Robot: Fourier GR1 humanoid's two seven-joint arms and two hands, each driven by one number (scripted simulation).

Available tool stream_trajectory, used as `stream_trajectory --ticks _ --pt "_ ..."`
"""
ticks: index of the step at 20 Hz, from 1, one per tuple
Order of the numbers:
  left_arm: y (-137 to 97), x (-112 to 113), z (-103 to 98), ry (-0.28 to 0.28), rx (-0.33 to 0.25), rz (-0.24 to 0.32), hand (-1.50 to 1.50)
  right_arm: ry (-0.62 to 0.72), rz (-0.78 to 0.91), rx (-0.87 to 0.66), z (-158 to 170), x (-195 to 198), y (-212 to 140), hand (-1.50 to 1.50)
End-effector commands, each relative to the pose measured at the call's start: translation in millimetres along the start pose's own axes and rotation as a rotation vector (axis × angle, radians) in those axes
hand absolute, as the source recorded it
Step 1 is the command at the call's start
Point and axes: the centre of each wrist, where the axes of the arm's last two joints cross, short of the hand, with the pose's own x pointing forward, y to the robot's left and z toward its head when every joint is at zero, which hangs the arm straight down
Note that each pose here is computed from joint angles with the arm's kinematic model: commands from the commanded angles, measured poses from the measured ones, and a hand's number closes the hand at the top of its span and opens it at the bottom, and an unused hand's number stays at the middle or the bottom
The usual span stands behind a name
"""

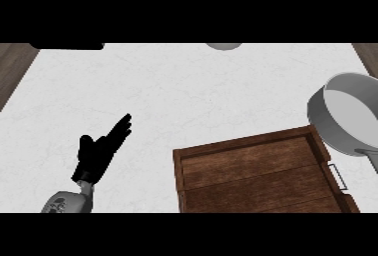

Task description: Pick the tomato from the tray and place it in the pot

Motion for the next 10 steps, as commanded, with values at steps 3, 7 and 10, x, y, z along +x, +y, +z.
stream_trajectory --ticks 3,7,10 --pt "-5.4 -0.3 6.8 0.01 0.018 0.003 0.0 -0.045 0.3 0.045 -43.6 16.0 21.9 1.5" --pt "0.1 11.6 1.0 -0.003 -0.001 0.014 0.0 0.024 0.388 0.181 -58.0 16.4 62.9 1.5" --pt "2.9 5.9 5.0 0.012 -0.003 0.008 0.0 0.162 0.385 0.38 -60.5 15.8 79.1 1.5"
